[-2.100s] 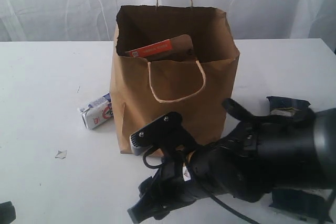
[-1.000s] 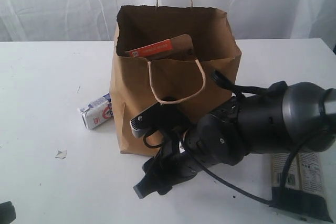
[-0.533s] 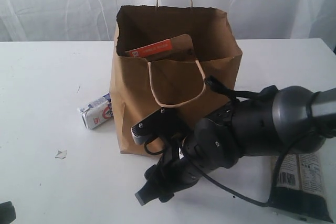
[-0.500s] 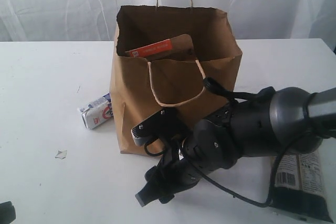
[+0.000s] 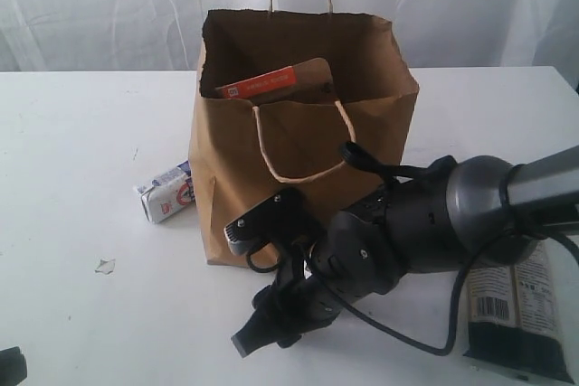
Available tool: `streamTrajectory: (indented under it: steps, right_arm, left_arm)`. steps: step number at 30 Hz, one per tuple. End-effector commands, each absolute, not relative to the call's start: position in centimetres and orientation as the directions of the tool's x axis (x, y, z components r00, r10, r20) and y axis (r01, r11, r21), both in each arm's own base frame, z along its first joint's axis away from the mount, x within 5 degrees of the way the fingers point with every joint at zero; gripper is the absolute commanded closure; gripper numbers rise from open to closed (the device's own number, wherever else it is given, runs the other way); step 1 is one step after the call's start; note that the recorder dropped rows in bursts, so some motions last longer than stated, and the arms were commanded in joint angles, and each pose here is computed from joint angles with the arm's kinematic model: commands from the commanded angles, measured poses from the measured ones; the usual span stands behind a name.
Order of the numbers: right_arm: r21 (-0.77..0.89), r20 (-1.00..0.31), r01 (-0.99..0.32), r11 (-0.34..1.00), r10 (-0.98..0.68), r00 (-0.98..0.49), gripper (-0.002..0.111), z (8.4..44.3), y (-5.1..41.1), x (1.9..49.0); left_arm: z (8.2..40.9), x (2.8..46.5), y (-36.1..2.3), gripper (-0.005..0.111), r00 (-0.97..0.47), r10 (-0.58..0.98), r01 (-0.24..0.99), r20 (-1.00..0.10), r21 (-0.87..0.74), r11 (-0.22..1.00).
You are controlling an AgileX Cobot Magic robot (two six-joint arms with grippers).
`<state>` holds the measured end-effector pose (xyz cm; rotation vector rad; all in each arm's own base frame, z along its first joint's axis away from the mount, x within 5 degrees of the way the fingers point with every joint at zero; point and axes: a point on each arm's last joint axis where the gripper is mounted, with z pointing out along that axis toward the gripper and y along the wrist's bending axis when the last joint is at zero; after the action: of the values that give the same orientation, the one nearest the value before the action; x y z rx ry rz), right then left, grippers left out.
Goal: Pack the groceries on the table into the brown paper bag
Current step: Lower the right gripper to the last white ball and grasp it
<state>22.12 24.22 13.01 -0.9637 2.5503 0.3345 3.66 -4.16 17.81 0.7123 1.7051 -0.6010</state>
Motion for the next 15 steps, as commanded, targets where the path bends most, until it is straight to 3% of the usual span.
streamTrajectory:
  steps: [1,6,15]
  right_arm:
    - [0.080,-0.438,-0.677,0.732,-0.584,-0.683,0.075,12.9,24.2,22.2]
    - [0.086,-0.466,-0.668,0.739,-0.563,-0.682,0.108,13.3,24.3,22.4]
    - [0.133,-0.524,-0.639,0.758,-0.493,-0.694,0.108,18.1,21.0,19.0]
  left_arm:
    - [17.8,3.6,-4.2,0.107,-0.181,0.146,0.731,-0.973,-0.033,0.682]
    - [17.8,3.6,-4.2,0.107,-0.181,0.146,0.731,-0.973,-0.033,0.682]
    - [17.8,3.6,-4.2,0.107,-0.181,0.146,0.731,-0.973,-0.033,0.682]
